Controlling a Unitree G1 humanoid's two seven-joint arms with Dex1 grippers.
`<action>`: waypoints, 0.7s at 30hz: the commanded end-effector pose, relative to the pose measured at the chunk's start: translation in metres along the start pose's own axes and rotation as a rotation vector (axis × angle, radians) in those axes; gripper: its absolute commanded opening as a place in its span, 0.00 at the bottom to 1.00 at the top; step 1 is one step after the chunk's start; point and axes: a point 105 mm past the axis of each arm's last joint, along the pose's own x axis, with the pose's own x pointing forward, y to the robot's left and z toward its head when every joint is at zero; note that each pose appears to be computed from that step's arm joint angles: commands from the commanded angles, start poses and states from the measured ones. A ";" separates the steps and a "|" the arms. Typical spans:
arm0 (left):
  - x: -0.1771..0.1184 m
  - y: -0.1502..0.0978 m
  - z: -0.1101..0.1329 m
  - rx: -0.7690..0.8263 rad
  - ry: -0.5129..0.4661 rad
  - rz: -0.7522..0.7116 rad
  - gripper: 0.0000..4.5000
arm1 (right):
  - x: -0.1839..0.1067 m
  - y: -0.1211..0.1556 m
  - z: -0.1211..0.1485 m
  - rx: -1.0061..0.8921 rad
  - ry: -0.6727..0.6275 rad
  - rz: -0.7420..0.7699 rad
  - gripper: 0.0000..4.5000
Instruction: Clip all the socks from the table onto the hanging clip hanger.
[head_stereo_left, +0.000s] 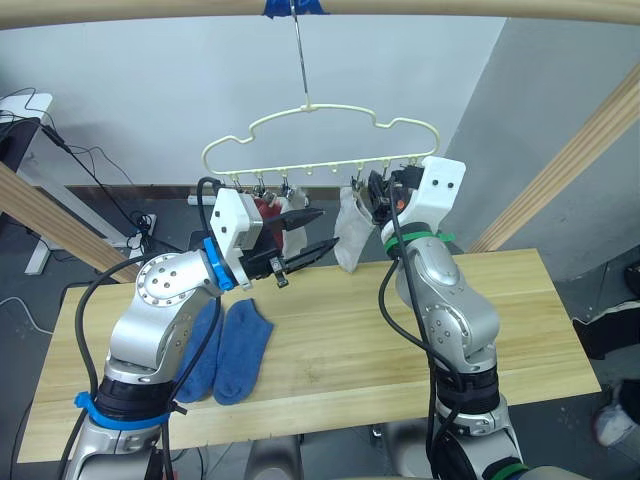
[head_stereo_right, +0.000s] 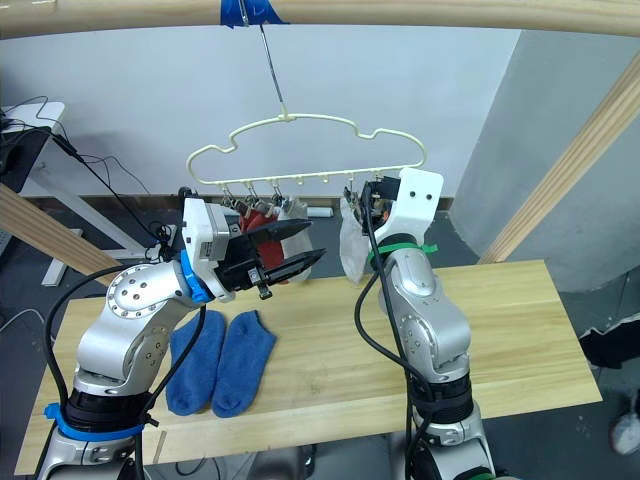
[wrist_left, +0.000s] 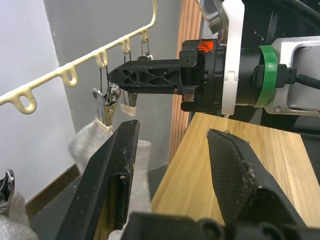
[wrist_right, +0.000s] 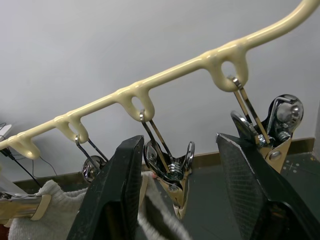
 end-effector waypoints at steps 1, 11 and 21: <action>0.003 -0.004 0.007 0.030 -0.023 -0.020 0.53 | -0.004 0.037 0.033 0.127 -0.095 0.074 0.53; 0.004 -0.005 0.007 0.031 -0.023 -0.025 0.53 | -0.008 0.042 0.041 0.192 -0.126 0.060 0.53; 0.004 -0.005 0.007 0.033 -0.021 -0.027 0.53 | -0.008 0.048 0.043 0.213 -0.129 0.092 0.53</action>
